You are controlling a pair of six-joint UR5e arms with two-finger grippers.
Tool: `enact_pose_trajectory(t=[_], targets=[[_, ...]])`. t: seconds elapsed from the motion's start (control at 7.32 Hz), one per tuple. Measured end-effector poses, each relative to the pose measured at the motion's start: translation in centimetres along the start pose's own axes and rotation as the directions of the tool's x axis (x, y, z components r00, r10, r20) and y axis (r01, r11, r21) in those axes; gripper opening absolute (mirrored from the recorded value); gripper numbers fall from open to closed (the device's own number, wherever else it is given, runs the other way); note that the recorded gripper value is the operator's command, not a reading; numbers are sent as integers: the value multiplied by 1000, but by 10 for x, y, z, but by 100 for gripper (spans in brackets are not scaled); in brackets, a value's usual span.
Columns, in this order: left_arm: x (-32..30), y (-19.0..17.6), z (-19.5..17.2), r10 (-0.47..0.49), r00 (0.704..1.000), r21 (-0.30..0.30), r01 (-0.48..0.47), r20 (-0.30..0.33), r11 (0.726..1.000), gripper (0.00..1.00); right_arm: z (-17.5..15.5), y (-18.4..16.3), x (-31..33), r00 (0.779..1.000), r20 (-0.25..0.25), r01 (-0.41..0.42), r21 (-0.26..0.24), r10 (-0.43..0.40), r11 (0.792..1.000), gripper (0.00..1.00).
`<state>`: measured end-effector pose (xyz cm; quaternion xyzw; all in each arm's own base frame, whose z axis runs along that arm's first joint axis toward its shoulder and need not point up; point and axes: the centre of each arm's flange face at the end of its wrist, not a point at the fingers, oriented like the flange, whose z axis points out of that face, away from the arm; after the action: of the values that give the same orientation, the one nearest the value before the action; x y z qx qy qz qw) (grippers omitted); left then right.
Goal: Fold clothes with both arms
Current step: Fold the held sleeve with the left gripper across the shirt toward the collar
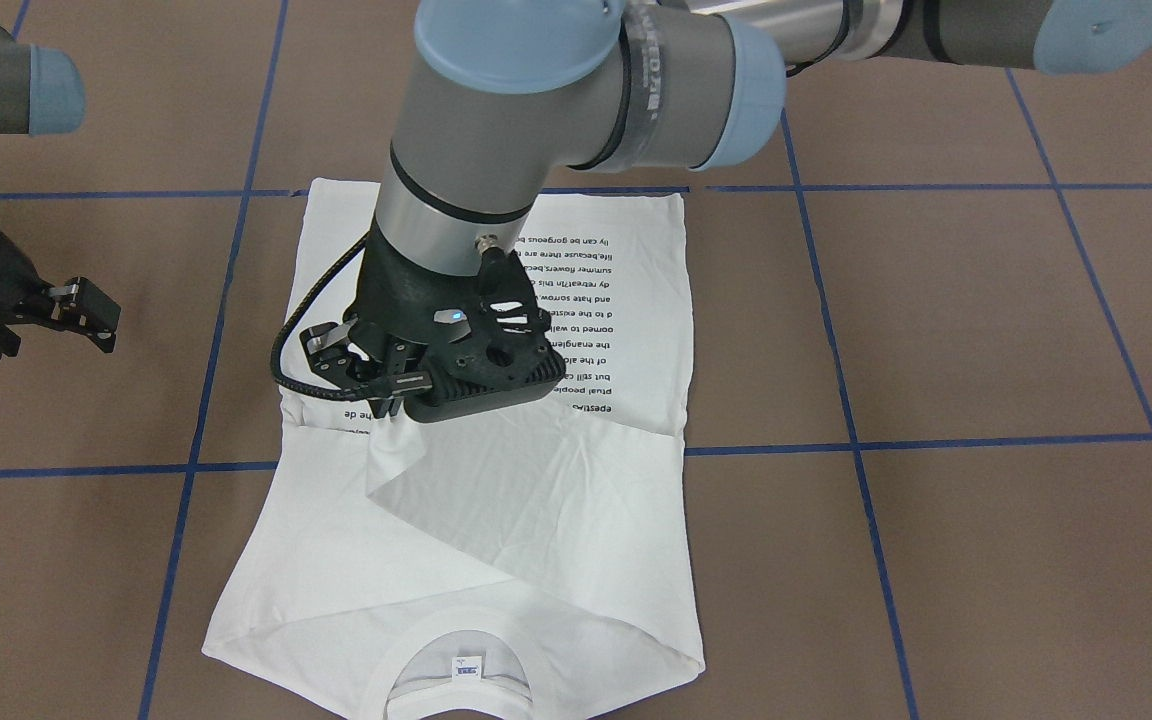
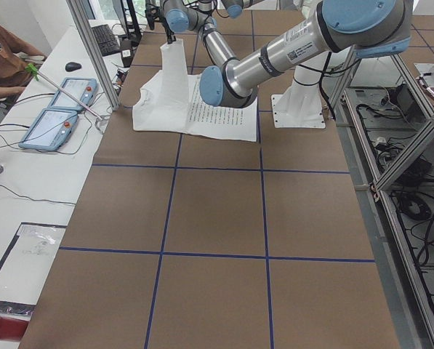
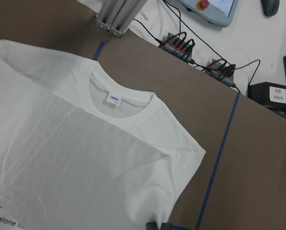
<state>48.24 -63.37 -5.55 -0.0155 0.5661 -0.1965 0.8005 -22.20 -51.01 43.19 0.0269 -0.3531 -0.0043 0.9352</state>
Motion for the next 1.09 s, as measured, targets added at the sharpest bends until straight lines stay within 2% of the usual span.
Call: enact_pose_trajectory(t=[0.41, 0.68, 0.82, 0.96, 1.09], targets=[[-22, 9, 54, -4, 1000, 9, 4, 4, 1000, 0, -2, -2, -4, 1000, 3, -7, 4, 7, 1000, 100], [-26, 48, 94, 20, 1000, -4, -20, -10, 1000, 0, -1, -3, -4, 1000, 2, -9, 3, 9, 1000, 100], [-28, 71, 117, 31, 999, 11, -31, -18, 999, 0, -1, -3, -4, 1000, 3, -9, 3, 9, 1000, 100], [-32, 83, 141, 32, 999, 39, -30, -32, 999, 35, -1, -3, -4, 1000, 4, -9, 3, 9, 1000, 100], [-36, 91, 164, 32, 998, 70, -28, -51, 997, 99, -1, -3, -5, 1000, 4, -9, 4, 9, 1000, 100]])
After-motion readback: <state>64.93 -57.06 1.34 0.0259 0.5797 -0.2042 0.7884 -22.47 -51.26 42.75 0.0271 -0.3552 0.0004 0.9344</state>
